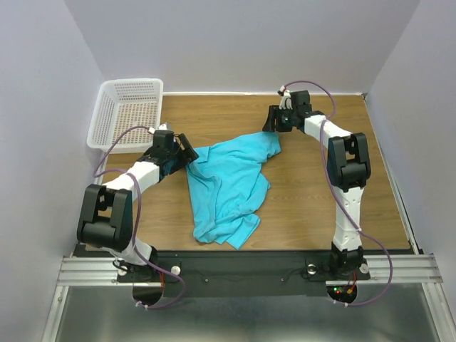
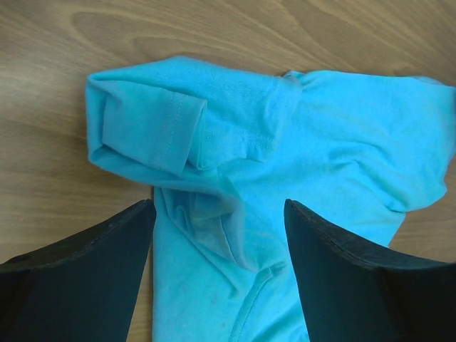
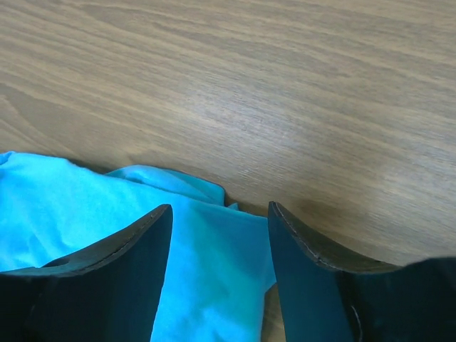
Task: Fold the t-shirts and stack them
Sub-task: Flatten the tshirt out
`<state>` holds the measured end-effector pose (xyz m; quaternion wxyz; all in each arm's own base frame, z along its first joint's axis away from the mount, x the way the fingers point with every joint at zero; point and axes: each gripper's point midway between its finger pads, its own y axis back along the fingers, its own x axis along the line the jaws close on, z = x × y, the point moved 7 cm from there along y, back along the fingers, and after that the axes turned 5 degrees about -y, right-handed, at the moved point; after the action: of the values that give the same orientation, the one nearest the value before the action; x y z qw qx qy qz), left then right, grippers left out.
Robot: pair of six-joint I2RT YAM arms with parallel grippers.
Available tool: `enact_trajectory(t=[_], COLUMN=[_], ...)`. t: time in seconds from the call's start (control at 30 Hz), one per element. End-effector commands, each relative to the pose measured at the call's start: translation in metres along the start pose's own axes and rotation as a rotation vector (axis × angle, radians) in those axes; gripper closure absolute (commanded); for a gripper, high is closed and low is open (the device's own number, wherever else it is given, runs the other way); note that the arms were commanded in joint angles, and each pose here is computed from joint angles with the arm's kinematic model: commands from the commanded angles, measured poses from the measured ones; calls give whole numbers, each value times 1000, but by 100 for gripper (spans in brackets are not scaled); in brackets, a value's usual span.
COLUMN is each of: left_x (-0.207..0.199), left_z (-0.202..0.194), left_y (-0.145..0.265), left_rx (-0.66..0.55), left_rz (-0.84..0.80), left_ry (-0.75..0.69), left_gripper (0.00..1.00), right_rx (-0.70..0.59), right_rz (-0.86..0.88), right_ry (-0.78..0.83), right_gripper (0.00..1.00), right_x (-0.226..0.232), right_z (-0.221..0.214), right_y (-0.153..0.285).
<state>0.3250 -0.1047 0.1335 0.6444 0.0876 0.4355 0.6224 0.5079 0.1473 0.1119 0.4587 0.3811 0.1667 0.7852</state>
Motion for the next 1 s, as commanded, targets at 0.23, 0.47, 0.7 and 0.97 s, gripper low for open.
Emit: enact_trajectory(t=[0.23, 0.47, 0.7, 0.97], left_x=[-10, -4, -2, -17], left_z=[10, 1, 27, 49], left_y=[-27, -30, -4, -9], left_rx=[41, 82, -31, -64], left_rz=[-52, -66, -4, -114], left_ry=[-61, -106, -147, -209], left_gripper=[32, 85, 100, 100], right_rx=[-7, -37, -194, -270], right_rz=[71, 59, -85, -173], right_ry=[-37, -41, -50, -10], right_gripper=[63, 99, 99, 100], right_x=[5, -2, -39, -59], right_z=[8, 19, 58, 61], right_y=[-7, 6, 80, 148])
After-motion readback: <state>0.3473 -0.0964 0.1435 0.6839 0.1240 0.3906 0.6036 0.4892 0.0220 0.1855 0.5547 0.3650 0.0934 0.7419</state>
